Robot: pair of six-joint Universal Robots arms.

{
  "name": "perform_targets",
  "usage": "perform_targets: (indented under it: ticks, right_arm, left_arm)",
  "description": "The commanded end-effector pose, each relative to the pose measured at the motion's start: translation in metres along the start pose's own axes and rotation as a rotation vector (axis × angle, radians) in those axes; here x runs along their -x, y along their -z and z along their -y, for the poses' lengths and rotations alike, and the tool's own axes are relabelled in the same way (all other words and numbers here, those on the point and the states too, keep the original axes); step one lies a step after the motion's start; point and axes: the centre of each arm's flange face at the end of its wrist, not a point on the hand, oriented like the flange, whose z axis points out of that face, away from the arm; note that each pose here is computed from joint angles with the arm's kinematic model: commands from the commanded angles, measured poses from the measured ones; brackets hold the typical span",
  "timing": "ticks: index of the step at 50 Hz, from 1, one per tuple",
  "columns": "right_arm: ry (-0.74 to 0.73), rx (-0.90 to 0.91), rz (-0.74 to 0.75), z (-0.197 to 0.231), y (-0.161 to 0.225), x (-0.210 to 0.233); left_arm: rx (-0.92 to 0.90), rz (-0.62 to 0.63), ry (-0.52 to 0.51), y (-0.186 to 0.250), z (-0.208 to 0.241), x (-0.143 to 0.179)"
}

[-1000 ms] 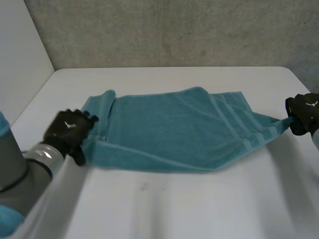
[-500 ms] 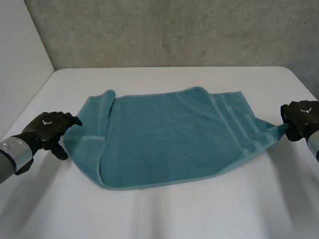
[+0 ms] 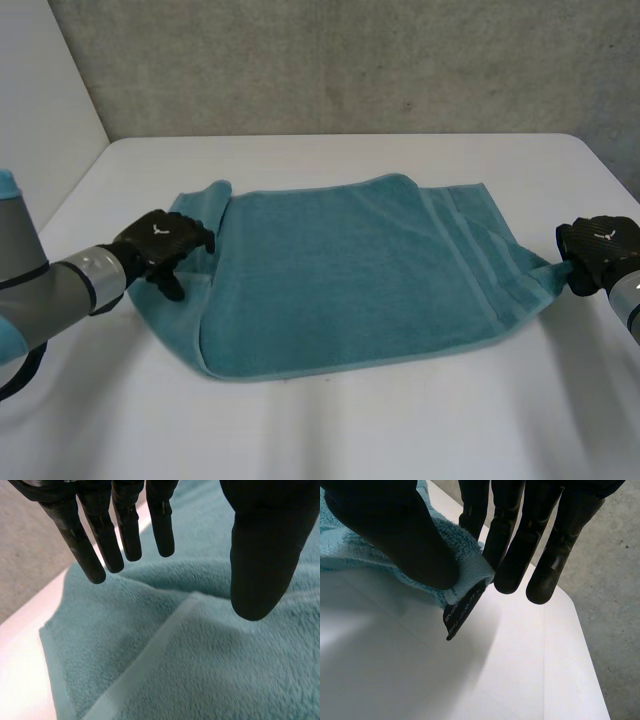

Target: Fold the laundry

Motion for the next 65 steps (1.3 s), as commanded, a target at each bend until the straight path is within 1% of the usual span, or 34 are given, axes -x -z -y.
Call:
perform_targets:
  ticks: [1, 6, 19, 24, 43, 50, 54, 57, 58, 65]
  right_arm:
    - [0.004, 0.001, 0.001, 0.0, 0.0, 0.0]
    - [0.003, 0.003, 0.004, -0.001, 0.0, 0.001]
    - [0.005, 0.007, 0.006, -0.002, 0.001, 0.002]
    - [0.028, 0.015, 0.011, -0.004, 0.0, 0.003]
    - [0.034, 0.02, 0.01, -0.006, 0.001, 0.003]
    - [0.036, 0.015, 0.007, -0.004, 0.001, 0.002]
    - [0.048, 0.01, 0.001, 0.003, 0.003, -0.002]
    - [0.068, 0.018, 0.001, 0.01, 0.008, -0.006]
    - [0.089, 0.017, -0.001, 0.018, 0.011, -0.01]
    - [0.175, 0.059, 0.024, 0.045, 0.033, -0.019]
  left_arm:
    - [0.097, -0.028, -0.112, -0.007, -0.007, -0.009]
    - [0.085, -0.041, -0.134, -0.01, -0.003, -0.017]
    - [0.114, -0.024, -0.138, -0.019, -0.012, -0.015]
    - [0.124, -0.016, -0.139, -0.022, -0.014, -0.013]
    - [0.135, -0.002, -0.146, -0.019, -0.012, -0.015]
    - [0.115, 0.069, -0.166, -0.006, 0.004, -0.007]
    - [0.084, 0.111, -0.178, 0.009, 0.014, -0.002]
    - [0.065, 0.15, -0.184, 0.024, 0.018, 0.002]
    - [0.066, 0.161, -0.182, 0.027, 0.017, 0.003]
    - [0.105, 0.289, -0.137, 0.076, 0.007, 0.025]
